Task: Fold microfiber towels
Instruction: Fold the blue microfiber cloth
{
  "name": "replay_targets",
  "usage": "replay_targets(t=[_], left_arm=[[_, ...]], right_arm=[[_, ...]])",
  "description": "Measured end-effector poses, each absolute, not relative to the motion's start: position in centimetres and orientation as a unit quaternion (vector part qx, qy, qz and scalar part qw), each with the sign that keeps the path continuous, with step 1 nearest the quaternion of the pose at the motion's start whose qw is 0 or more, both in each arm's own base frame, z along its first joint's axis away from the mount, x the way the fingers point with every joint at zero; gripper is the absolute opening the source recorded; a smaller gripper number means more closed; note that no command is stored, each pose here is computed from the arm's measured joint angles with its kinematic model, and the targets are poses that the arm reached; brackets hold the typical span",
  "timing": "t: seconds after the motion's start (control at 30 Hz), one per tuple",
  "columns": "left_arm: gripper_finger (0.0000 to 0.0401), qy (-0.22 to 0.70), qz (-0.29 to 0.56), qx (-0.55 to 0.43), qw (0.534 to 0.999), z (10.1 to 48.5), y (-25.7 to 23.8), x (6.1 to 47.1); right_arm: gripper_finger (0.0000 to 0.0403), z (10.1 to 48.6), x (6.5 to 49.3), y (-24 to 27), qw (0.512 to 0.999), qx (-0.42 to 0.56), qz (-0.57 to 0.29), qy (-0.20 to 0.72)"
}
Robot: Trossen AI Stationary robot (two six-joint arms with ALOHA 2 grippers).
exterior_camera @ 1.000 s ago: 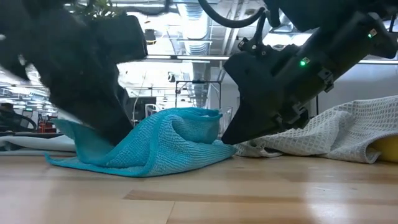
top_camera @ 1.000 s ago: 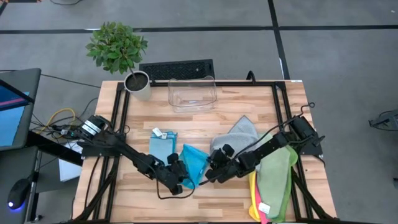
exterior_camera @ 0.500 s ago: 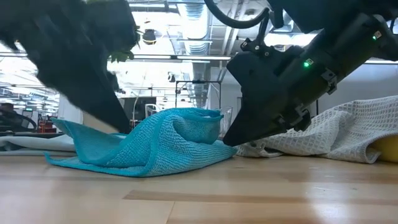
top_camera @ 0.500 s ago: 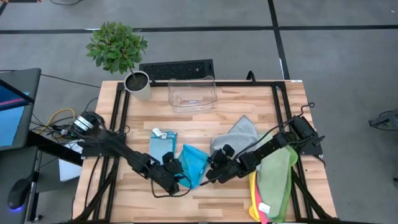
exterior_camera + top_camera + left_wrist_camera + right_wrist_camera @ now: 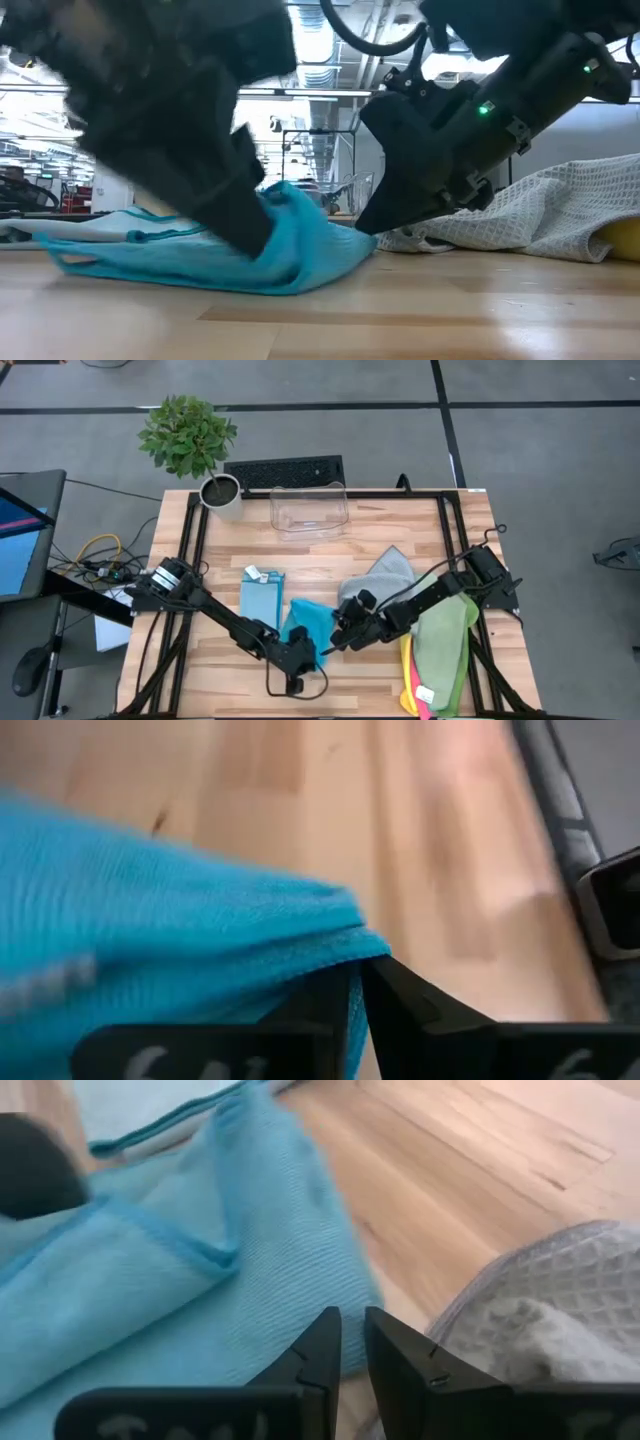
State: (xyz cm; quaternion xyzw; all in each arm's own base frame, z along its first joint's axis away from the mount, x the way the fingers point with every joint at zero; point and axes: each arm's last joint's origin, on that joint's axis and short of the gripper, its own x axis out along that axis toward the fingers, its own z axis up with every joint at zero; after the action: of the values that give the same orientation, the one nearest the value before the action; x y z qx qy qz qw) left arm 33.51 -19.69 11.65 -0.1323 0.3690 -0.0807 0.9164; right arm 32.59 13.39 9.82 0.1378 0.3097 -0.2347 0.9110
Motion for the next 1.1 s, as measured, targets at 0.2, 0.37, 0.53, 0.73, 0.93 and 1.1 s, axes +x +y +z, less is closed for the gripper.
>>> replay_targets(t=[0.2,0.37,0.53,0.73,0.93,1.1], left_arm=[[0.0012,0.363,-0.089,-0.132,0.918,12.4,-20.3,34.0],[0.0010,0.375,-0.096,-0.169,0.906,12.9,-21.0,33.5],[0.0010,0.392,-0.086,-0.160,0.902,16.9,-20.4,32.4],[0.0012,0.322,0.001,-0.022,0.946,21.1,-19.5,30.8],[0.0069,0.412,0.062,0.000,0.909,18.3,-17.3,30.9],[0.0153,0.438,0.058,0.025,0.897,16.7,-16.8,31.5]], right_arm=[[0.0075,10.2,33.0,13.8,0.923,0.134,-0.215,0.290],[0.0075,10.2,33.0,13.8,0.923,0.126,-0.212,0.294],[0.0075,10.1,32.9,13.6,0.920,0.122,-0.216,0.302],[0.0075,10.0,32.8,13.4,0.917,0.123,-0.223,0.306],[0.0075,9.9,32.8,13.4,0.917,0.124,-0.222,0.308],[0.0075,9.9,32.8,13.4,0.917,0.123,-0.222,0.309]])
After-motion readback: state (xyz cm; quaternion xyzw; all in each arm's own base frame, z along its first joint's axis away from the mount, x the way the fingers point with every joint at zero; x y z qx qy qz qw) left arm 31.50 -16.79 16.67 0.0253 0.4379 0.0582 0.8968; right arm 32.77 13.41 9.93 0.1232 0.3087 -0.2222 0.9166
